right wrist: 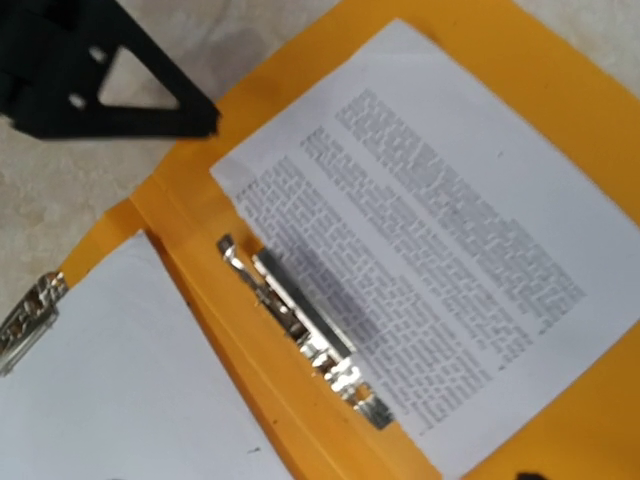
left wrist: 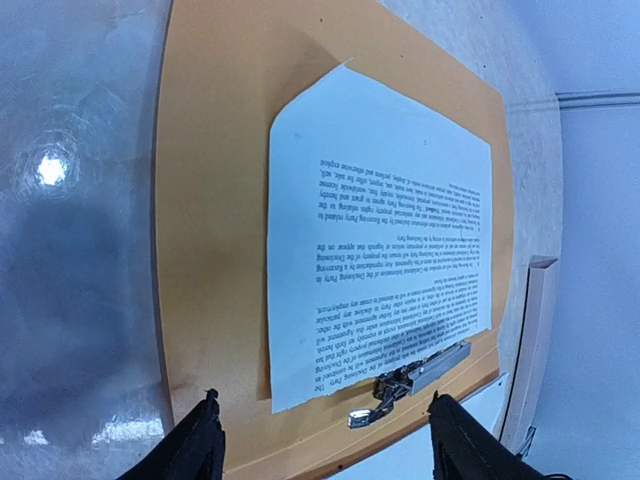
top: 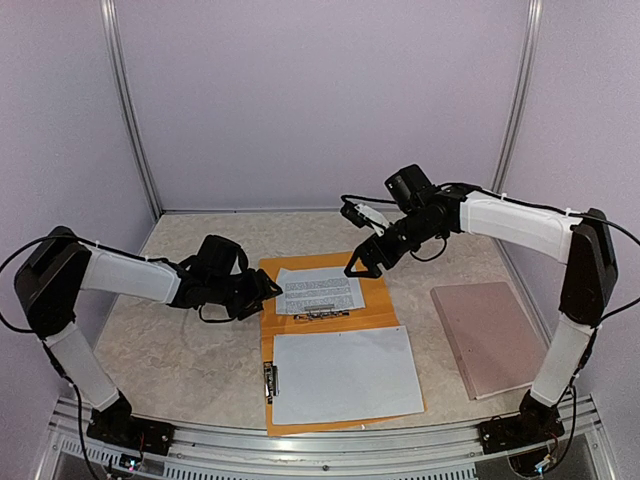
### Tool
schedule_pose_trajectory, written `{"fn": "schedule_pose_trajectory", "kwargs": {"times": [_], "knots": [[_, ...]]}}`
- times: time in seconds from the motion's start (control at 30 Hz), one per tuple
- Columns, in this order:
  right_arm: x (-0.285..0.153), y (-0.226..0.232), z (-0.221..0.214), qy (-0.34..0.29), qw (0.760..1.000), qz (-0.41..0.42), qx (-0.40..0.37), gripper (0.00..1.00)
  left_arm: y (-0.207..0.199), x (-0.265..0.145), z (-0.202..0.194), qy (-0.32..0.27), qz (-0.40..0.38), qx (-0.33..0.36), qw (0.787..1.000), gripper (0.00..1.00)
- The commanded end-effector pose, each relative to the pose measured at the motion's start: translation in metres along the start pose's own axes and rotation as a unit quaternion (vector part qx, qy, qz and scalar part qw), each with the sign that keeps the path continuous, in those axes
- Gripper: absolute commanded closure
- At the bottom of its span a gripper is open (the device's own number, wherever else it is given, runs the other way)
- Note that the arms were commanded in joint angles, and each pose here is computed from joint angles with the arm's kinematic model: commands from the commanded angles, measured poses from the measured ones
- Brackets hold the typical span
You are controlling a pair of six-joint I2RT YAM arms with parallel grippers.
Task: Put the files into the folder
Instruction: Place the file on the spring clip of the folder, then close the spring clip on the folder with some files.
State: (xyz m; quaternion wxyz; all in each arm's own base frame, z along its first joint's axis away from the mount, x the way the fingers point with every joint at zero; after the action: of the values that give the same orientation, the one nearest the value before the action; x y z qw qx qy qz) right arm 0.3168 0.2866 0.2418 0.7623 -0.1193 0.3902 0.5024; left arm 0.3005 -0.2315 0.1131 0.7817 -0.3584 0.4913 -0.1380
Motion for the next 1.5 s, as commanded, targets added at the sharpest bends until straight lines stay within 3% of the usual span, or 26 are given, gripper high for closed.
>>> {"fn": "schedule_pose_trajectory", "kwargs": {"times": [0.0,0.2,0.37,0.73,1.07,1.47], "knots": [[0.019,0.009,-0.011,0.009,1.0,0.016,0.007,0.22,-0.006,-0.022,-0.007,-0.004,0.02,0.051,0.998,0.31],[0.046,0.006,-0.026,0.026,0.999,0.02,0.022,0.37,-0.016,-0.042,-0.014,-0.029,-0.003,0.131,0.991,0.24],[0.061,-0.005,-0.035,0.043,0.998,-0.007,0.037,0.42,-0.023,-0.039,-0.023,0.012,-0.06,0.176,0.982,0.26],[0.077,-0.012,-0.061,0.059,0.995,-0.008,0.081,0.63,-0.03,-0.006,-0.028,0.081,-0.09,0.158,0.98,0.36],[0.078,-0.021,-0.073,0.071,0.992,-0.028,0.098,0.73,-0.03,0.013,-0.031,0.111,-0.092,0.128,0.981,0.48],[0.078,-0.039,-0.071,0.057,0.991,-0.044,0.109,0.81,-0.029,0.013,-0.033,0.122,-0.09,0.125,0.98,0.5]]}}
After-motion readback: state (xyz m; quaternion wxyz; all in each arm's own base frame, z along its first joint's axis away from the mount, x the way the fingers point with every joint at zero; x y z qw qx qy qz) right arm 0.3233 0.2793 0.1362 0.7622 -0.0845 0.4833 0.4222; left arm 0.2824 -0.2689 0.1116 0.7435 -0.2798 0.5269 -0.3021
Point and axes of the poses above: each gripper's point midway between its finger pads, its own x axis out along the fingers, its own y axis along the line the jaws close on, z = x × y, the point moved 8 cm from there along -x, back along the fingers, and after that the axes turned 2 degrees about -x, right-handed, at the moved point
